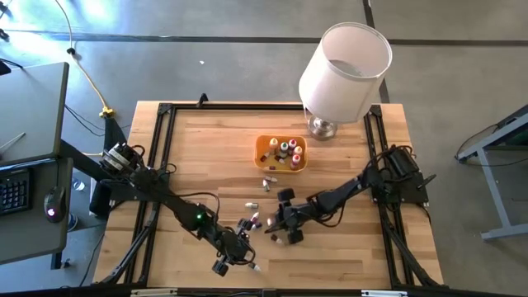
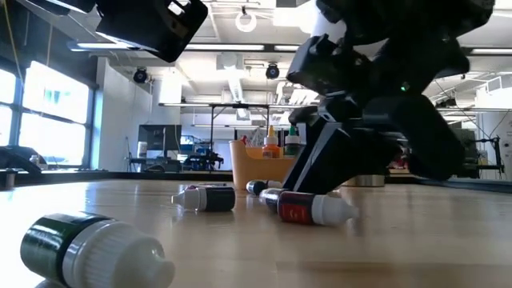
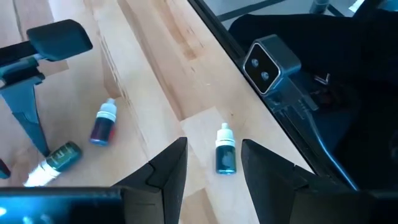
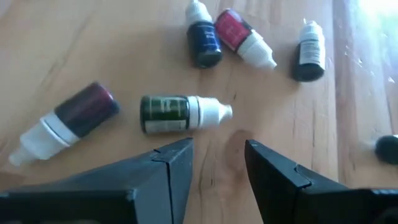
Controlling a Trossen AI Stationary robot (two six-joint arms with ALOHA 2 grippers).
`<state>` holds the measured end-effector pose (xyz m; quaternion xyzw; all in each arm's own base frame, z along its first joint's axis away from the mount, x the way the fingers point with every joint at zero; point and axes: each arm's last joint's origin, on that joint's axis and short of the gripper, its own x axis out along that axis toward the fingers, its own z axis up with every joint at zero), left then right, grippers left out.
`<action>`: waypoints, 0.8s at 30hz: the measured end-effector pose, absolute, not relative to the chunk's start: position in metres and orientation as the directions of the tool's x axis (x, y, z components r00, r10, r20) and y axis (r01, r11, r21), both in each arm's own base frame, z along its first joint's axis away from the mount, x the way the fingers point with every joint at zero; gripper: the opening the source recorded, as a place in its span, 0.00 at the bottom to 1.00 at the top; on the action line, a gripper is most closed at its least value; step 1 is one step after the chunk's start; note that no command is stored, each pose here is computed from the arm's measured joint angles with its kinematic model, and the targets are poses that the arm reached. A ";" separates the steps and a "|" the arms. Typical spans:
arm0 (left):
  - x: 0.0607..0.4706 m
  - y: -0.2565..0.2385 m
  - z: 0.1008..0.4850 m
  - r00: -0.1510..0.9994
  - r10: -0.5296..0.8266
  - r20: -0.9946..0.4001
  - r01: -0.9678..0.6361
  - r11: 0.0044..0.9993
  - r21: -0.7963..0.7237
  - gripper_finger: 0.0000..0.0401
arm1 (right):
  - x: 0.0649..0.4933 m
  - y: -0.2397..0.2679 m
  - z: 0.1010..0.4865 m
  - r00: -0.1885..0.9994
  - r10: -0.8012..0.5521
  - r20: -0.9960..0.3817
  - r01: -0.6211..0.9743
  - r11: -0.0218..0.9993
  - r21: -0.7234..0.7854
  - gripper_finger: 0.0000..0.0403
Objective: Pick & Place food coloring
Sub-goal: Put the small green food coloring bottle into the yellow container
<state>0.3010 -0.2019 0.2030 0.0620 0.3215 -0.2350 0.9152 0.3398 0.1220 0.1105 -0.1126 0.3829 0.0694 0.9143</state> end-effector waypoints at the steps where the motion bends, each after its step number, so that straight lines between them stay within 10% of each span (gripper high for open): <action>1: 0.301 -0.202 0.203 0.684 -0.388 -0.617 0.468 0.883 -0.036 0.37 | 0.340 0.121 0.110 0.695 0.052 -0.717 -0.221 0.964 -0.145 0.34; 24: 0.321 -0.204 0.172 0.591 -0.531 -0.608 0.540 0.820 -0.191 0.37 | 0.337 0.130 0.125 0.733 0.057 -0.678 -0.258 0.946 -0.199 0.27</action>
